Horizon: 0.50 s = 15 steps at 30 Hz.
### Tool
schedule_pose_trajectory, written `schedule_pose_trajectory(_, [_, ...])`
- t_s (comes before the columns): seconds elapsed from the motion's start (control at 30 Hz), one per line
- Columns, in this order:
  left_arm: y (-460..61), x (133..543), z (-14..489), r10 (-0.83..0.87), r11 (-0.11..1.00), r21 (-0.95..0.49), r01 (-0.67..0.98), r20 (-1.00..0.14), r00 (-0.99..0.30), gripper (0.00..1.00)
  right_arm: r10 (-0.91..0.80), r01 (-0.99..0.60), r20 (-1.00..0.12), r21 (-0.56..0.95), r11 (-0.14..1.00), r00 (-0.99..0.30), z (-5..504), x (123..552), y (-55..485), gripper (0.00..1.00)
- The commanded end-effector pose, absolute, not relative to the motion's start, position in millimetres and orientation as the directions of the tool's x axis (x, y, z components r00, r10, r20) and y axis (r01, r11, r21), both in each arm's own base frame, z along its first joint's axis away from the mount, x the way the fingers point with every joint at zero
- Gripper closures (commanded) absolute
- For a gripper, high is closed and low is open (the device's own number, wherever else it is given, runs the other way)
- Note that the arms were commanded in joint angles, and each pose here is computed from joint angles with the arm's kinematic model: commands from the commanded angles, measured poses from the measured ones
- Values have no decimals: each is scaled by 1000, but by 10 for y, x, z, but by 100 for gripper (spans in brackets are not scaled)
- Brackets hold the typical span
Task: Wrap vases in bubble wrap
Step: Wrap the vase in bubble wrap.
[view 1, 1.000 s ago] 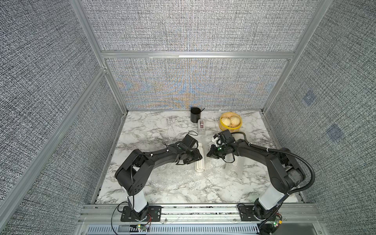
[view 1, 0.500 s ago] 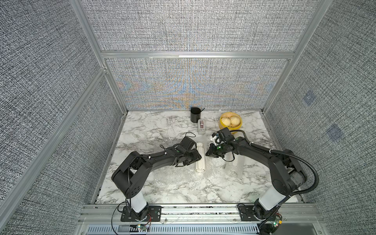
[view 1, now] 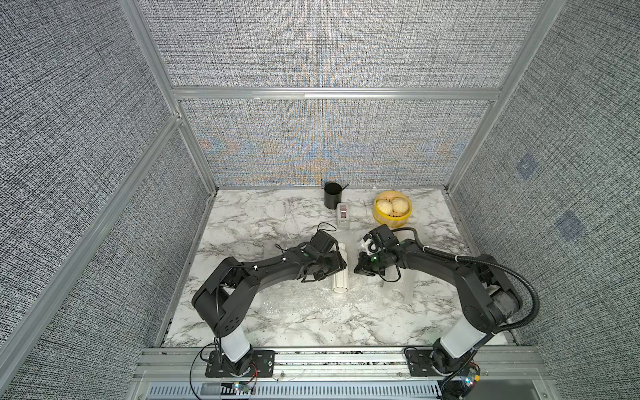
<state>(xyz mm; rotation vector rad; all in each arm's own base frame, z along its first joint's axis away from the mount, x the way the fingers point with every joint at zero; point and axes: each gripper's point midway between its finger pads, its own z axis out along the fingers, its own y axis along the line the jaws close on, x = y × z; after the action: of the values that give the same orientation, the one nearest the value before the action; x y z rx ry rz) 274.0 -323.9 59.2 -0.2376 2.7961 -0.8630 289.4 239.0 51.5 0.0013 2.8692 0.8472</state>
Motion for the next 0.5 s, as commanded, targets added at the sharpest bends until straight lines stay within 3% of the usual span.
schedule_pose_trajectory(0.0, [-3174,2659,418,-136,869,-491,-57,-126,-983,30,49,-40,-150,540,841,-987,493,2915,2392,100])
schedule_pose_trajectory(0.3, [-3317,2759,310,-102,893,-448,-46,-103,-989,32,47,-40,-145,541,840,-988,440,2902,2395,100])
schedule_pose_trajectory(0.47, [-3283,2794,249,-125,906,-416,-72,-104,-987,38,55,-34,-146,549,835,-988,443,2907,2402,100])
